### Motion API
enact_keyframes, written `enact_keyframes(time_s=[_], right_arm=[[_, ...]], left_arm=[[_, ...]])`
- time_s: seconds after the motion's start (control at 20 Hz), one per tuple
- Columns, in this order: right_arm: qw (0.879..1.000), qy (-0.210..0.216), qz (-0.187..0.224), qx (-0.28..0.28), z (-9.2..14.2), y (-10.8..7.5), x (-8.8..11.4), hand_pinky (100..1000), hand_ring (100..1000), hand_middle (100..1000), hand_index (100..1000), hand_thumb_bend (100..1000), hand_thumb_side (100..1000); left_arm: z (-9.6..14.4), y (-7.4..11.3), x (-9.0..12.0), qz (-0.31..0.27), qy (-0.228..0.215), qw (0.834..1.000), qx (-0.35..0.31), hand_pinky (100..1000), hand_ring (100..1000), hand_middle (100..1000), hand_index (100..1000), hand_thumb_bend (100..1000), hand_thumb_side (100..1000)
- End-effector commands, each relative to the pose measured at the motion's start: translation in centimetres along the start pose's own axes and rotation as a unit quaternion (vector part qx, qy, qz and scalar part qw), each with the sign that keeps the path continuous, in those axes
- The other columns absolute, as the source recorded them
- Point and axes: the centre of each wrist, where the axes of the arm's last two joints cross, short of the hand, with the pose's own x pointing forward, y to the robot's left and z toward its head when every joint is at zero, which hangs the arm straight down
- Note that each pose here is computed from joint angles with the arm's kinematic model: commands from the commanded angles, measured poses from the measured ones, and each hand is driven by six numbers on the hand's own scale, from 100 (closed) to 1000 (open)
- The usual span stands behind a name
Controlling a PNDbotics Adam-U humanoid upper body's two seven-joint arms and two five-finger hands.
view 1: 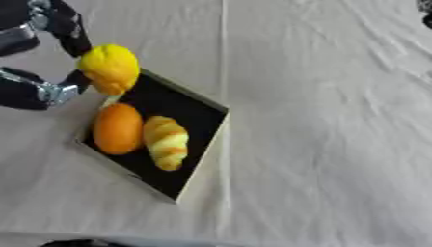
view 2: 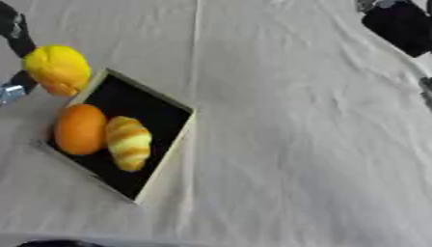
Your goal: Pick up objects on the table and place them in the box.
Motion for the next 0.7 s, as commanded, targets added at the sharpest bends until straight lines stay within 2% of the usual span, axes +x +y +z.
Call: enact_keyframes(time_s=[0.05, 0.4, 0.7], right_arm=[[1.000, -0.019, 0.004, -0.008, -0.5, -0.8, 0.7, 867, 748, 725, 831, 100, 437], [1.000, -0.015, -0.001, -0.005, -0.4, -0.6, 0.6, 868, 748, 723, 830, 100, 452], [1.000, -0.008, -0.005, -0.004, -0.1, -0.4, 0.5, 869, 748, 722, 829, 100, 474]], left_arm=[[0.4, 0.5, 0.2, -0.013, -0.003, 1.000, -0.012, 614, 543, 461, 563, 135, 100], [-0.7, -0.5, 1.0, -0.014, 0.002, 0.999, -0.038, 609, 543, 465, 567, 142, 100], [-2.3, -1.4, 1.2, -0.019, 0.006, 0.999, -0.030, 609, 544, 468, 572, 141, 100]])
